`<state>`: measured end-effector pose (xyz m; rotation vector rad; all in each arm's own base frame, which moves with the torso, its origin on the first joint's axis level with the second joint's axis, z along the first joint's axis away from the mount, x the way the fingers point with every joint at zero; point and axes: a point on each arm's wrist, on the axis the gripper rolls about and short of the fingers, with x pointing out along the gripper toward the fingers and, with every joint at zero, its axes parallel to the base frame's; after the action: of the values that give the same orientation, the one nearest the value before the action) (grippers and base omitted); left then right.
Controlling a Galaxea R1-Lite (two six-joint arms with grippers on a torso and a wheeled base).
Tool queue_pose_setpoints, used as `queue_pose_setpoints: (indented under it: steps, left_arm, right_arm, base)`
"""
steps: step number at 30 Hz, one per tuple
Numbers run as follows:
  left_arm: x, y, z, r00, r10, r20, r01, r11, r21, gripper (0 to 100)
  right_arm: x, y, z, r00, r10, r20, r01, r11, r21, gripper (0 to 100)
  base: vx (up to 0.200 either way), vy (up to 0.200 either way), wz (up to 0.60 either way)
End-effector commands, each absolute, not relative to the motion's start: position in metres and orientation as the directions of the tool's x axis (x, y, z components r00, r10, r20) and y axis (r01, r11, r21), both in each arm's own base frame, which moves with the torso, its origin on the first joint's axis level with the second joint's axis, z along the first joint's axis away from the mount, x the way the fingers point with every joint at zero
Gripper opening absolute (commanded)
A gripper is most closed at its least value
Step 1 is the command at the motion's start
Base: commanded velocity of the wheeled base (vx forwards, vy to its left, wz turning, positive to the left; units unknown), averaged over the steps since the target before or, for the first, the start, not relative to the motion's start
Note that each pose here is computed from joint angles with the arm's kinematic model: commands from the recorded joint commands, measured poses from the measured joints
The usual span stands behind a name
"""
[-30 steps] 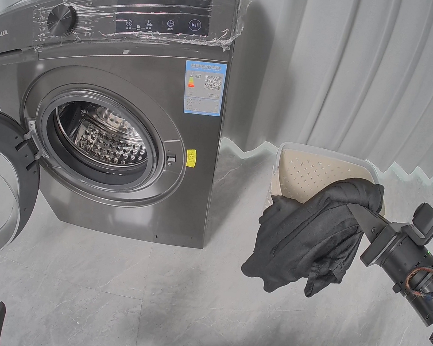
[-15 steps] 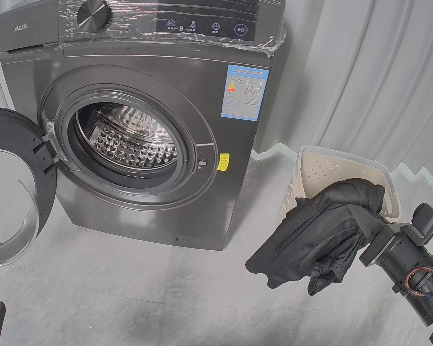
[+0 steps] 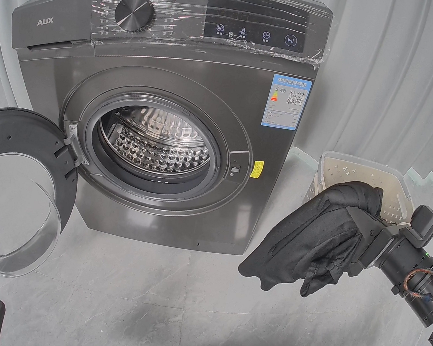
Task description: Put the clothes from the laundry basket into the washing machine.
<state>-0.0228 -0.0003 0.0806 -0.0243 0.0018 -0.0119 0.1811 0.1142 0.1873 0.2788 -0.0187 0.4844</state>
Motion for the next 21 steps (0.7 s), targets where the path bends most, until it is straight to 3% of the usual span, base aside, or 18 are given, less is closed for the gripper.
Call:
queue_pose_setpoints:
  steps: [1, 10, 21]
  left_arm:
    - [-0.0228, -0.0003, 0.0758, 1.0, -0.012, -0.002, 0.012, 1.0, -0.025, 100]
    - [-0.0228, -0.0002, 0.0758, 1.0, -0.014, -0.002, 0.014, 1.0, -0.025, 100]
    - [-0.0228, -0.0002, 0.0758, 1.0, -0.014, -0.002, 0.014, 1.0, -0.025, 100]
  right_arm:
    - [0.1814, 0.1147, 0.1861, 0.885, 0.459, 0.078, -0.462, 0.848, 0.26, 0]
    - [0.1824, 0.1153, 0.1843, 0.885, 0.459, 0.072, -0.461, 0.849, 0.259, 0]
    - [0.1842, 0.1173, 0.1813, 0.885, 0.462, 0.061, -0.461, 0.848, 0.26, 0]
  base:
    - [-0.2, 0.0, 0.0]
    - [0.0, 0.0, 0.0]
    - [0.0, 0.2, 0.0]
